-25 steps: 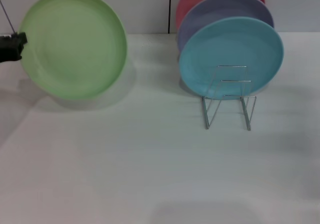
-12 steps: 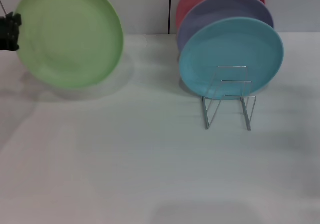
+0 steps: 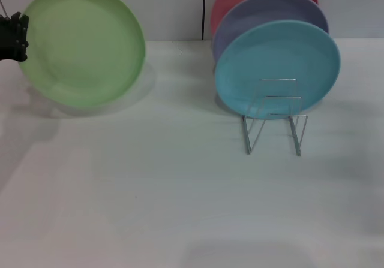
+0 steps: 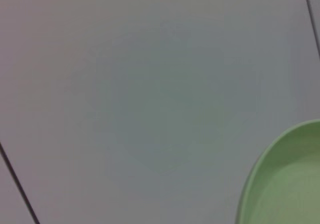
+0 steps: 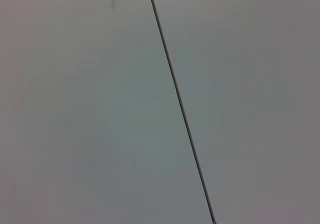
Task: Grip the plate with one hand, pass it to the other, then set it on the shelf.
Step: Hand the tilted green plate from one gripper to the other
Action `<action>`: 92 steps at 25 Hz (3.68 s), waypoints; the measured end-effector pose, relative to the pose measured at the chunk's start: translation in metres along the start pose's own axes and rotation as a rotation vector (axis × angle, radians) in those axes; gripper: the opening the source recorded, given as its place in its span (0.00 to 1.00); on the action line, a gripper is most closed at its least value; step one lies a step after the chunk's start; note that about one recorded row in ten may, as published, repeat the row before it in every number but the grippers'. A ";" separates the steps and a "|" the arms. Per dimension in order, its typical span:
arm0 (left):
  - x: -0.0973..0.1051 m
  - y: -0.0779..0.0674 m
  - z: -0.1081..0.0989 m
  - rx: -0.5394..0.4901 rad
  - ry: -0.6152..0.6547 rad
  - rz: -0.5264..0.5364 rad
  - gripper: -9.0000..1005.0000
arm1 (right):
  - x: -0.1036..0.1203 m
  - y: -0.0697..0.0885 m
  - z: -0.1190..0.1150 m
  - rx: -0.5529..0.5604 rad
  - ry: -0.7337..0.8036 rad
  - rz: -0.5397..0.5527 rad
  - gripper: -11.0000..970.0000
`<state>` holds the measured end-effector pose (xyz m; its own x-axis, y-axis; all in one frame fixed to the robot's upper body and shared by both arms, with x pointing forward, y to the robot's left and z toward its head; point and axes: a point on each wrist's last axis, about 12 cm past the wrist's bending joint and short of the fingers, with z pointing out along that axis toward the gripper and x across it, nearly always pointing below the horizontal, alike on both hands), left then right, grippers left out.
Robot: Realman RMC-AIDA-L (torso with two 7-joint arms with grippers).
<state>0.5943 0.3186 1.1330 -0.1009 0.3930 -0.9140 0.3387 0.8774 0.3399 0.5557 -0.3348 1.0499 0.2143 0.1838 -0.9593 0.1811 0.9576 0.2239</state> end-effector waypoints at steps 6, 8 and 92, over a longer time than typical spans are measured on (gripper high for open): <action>-0.002 0.004 -0.003 0.035 -0.038 -0.123 0.04 | 0.000 0.000 0.000 0.000 0.000 0.000 0.47; -0.004 0.004 -0.005 0.065 -0.054 -0.160 0.04 | 0.000 0.000 0.000 0.000 0.000 0.000 0.47; 0.040 -0.051 -0.040 -0.071 -0.377 -0.534 0.04 | -0.017 0.025 -0.120 -0.326 -0.267 0.194 0.47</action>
<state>0.5360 0.3005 1.0881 0.1011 -0.2138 -0.9716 0.2690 0.9461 -0.1802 0.4414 -0.2877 1.0516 0.4615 0.3438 -0.8178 -0.1891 0.9388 0.2879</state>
